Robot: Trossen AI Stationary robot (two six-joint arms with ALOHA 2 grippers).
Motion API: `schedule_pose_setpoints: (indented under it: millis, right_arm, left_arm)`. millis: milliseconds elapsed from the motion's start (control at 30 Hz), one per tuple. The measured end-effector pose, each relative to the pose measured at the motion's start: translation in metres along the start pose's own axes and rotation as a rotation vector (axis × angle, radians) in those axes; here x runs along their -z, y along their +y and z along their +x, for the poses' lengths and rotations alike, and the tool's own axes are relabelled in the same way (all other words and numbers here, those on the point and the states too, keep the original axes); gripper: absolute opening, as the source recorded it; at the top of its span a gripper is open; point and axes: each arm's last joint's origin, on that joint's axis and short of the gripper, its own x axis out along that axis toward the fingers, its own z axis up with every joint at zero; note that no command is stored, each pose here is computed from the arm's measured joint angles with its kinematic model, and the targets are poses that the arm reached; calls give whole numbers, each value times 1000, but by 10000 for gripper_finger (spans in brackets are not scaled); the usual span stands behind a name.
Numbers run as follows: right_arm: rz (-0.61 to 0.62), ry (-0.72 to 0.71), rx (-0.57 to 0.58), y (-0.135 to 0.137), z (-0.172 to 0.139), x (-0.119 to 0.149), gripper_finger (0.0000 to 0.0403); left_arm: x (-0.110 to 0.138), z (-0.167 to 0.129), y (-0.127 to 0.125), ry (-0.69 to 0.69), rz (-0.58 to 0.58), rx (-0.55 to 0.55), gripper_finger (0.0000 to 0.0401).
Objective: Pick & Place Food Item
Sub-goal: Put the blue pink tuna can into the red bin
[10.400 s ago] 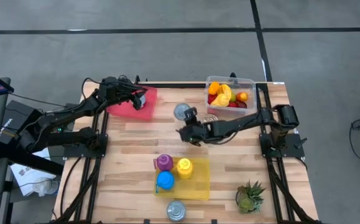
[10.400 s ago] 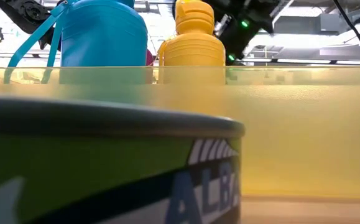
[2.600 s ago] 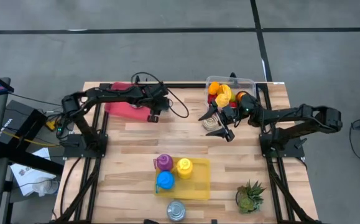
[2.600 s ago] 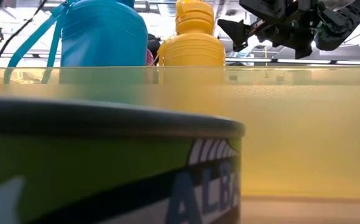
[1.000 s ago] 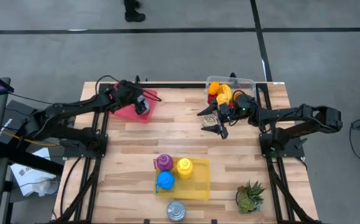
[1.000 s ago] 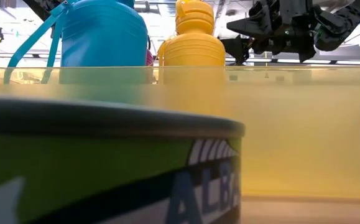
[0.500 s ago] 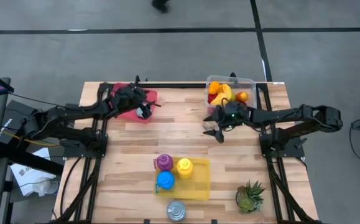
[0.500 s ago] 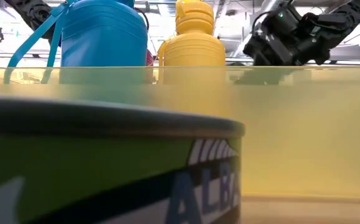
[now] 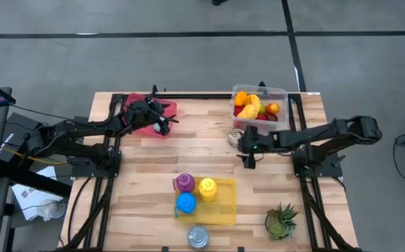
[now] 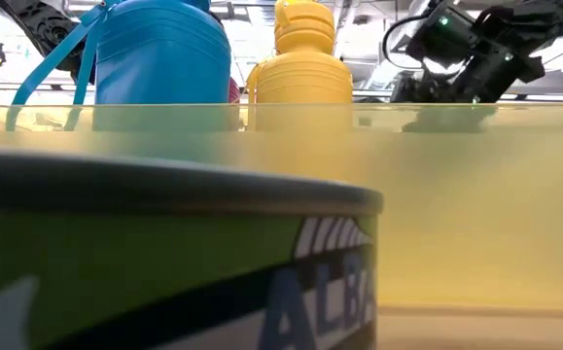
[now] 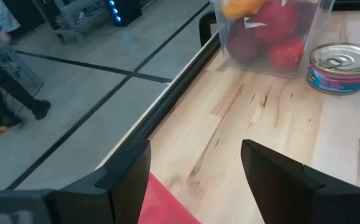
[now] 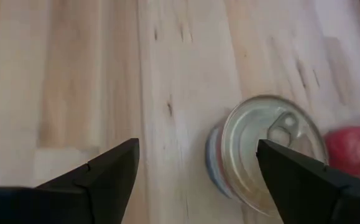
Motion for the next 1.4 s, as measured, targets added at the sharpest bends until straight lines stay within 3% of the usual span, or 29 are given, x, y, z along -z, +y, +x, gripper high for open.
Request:
schedule_pose_setpoints:
  millis: [167,400,500,667,700,933,1100,1233,1400]
  right_arm:
    - [-83,120,32,10,24,-1,304]
    - [-240,316,241,25,60,-14,262]
    - [-325,394,305,36,72,-20,204]
    - [-416,465,355,51,80,-32,40]
    - [-419,465,353,53,79,-35,23]
    - [-401,425,238,79,66,-46,0]
    - [-436,318,412,101,57,-56,0]
    - [-437,285,444,114,49,-62,0]
    - [-439,353,473,109,31,-75,0]
  left_arm:
    - [1,0,0,1,0,0,235]
    - [0,0,0,-5,-1,-1,226]
    - [0,0,0,-5,-1,-1,222]
    - [0,0,0,-6,-1,-1,217]
    - [0,0,0,-6,-1,-1,216]
    - [-3,0,1,-33,-5,-6,214]
    - [-6,0,1,-71,-5,-14,214]
    - [-8,0,2,-84,-7,-17,214]
    - [-5,0,0,-53,-9,-5,214]
